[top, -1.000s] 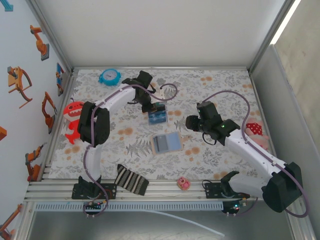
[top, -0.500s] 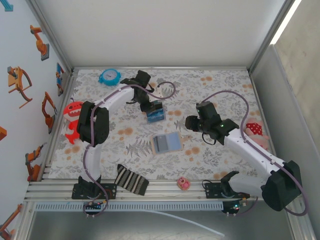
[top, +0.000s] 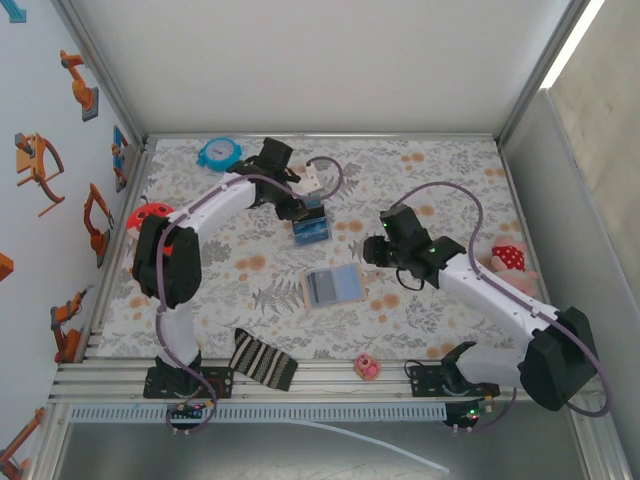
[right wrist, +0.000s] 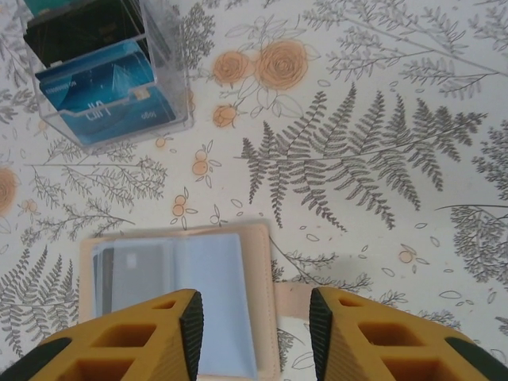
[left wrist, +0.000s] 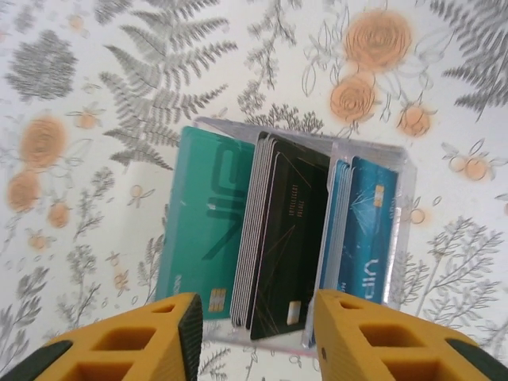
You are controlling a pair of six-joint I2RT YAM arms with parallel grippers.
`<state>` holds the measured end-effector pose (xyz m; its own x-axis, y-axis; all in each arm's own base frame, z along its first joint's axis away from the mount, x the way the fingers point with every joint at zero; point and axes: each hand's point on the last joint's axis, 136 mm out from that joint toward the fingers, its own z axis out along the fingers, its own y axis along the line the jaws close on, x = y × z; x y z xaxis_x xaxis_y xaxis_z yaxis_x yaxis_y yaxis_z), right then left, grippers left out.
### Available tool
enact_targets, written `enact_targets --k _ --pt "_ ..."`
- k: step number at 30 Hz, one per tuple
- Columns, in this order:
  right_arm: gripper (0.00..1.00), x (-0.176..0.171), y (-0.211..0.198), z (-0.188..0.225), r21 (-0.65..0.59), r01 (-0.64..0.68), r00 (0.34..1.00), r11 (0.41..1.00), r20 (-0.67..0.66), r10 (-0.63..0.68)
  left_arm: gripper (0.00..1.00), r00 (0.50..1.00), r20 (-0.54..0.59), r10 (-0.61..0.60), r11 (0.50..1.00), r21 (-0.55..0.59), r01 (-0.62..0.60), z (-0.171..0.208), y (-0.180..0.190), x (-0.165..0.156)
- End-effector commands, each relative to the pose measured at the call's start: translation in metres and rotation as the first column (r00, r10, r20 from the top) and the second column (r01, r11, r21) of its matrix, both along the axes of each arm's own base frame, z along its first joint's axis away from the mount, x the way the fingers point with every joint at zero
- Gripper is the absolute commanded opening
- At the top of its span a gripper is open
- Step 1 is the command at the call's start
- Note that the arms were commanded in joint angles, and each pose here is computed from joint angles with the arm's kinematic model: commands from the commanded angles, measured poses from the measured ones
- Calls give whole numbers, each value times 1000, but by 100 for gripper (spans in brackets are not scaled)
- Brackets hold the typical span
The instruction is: Take the credit cards out of the card holder
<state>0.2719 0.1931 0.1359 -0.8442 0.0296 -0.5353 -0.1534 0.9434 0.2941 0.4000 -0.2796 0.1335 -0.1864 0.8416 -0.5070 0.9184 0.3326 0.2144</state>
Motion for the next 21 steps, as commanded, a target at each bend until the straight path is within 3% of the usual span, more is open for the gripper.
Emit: enact_targets --k 1,4,6,9,13,17,21 --pt "40 -2 19 5 -37 -59 998 998 10 60 47 994 86 70 987 -148 -57 51 -3 -4" --pt "40 -11 38 -3 -68 -116 993 991 -15 116 50 979 98 176 961 -231 -150 69 8 -9" --pt "41 -17 50 -9 -82 -150 988 985 -36 148 58 962 96 256 932 -290 -219 78 18 -13" --pt "41 -26 68 -19 -94 -197 979 976 -65 192 65 913 85 399 860 -378 -341 87 39 -18" --pt "44 -39 87 -32 -102 -248 965 963 -107 238 75 806 26 592 715 -479 -509 93 72 -21" --pt "46 -49 101 -47 -131 -292 951 947 -146 273 99 690 -58 722 560 -538 -631 94 98 -28" --pt "47 -52 108 -57 -174 -317 942 932 -170 288 97 597 -127 792 446 -548 -708 84 117 -39"
